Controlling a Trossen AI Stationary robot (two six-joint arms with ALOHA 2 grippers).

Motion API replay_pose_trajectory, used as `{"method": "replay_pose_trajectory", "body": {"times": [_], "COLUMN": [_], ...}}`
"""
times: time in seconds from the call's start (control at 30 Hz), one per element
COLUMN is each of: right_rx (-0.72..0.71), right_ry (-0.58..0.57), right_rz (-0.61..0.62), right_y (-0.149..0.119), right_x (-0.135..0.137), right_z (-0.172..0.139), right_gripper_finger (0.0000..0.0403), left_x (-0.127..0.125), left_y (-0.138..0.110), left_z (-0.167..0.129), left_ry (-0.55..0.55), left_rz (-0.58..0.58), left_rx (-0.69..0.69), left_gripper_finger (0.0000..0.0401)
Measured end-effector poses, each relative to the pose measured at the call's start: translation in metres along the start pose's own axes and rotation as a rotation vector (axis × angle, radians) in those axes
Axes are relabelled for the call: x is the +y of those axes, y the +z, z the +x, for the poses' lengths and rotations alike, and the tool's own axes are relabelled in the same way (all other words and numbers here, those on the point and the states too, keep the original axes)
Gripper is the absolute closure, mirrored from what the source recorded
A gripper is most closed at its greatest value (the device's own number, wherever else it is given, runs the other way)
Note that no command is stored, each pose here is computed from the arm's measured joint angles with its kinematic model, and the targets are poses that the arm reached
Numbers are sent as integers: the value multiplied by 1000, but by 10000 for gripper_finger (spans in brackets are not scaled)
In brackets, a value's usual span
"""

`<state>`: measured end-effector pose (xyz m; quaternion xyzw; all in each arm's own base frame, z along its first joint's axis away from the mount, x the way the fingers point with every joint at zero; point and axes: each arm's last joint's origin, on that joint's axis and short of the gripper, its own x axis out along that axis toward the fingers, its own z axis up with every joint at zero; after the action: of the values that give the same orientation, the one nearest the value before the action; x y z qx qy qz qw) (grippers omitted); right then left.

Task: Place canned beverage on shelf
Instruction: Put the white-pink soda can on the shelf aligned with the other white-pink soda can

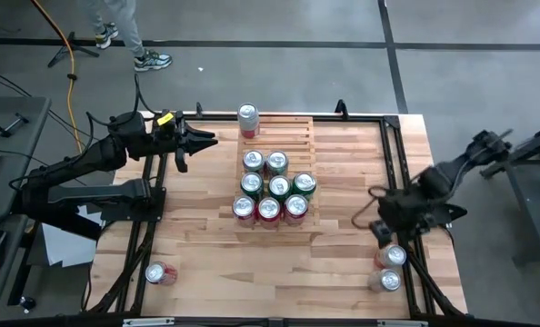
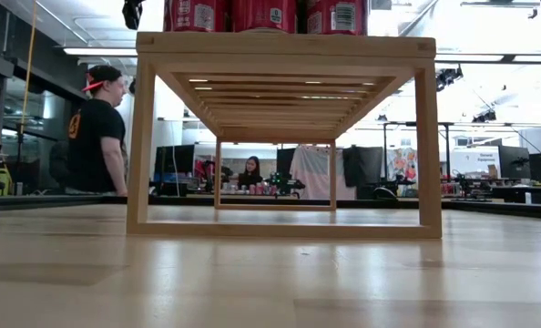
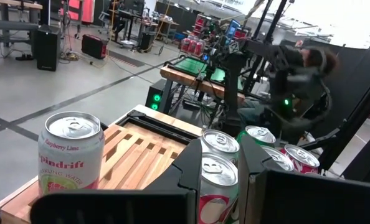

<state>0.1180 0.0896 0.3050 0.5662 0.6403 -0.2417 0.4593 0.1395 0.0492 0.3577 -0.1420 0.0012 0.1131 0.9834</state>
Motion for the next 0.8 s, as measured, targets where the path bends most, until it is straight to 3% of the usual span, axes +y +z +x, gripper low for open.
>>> {"method": "replay_pose_trajectory", "body": {"times": [0.3, 0.47, 0.8], "right_rx": [32, -32, -69], "right_ry": [-133, -143, -160], "right_rz": [166, 210, 184], "right_y": [-9, -2, 7], "right_x": [-16, -23, -29], "right_z": [66, 78, 89], "right_gripper_finger": [8, 8, 8], "left_x": [0, 0, 0], "left_y": [0, 0, 0], "left_z": [0, 0, 0], "left_ry": [0, 0, 0], "left_rz": [0, 1, 0], "left_rx": [0, 0, 0], "left_gripper_finger": [386, 386, 386]}}
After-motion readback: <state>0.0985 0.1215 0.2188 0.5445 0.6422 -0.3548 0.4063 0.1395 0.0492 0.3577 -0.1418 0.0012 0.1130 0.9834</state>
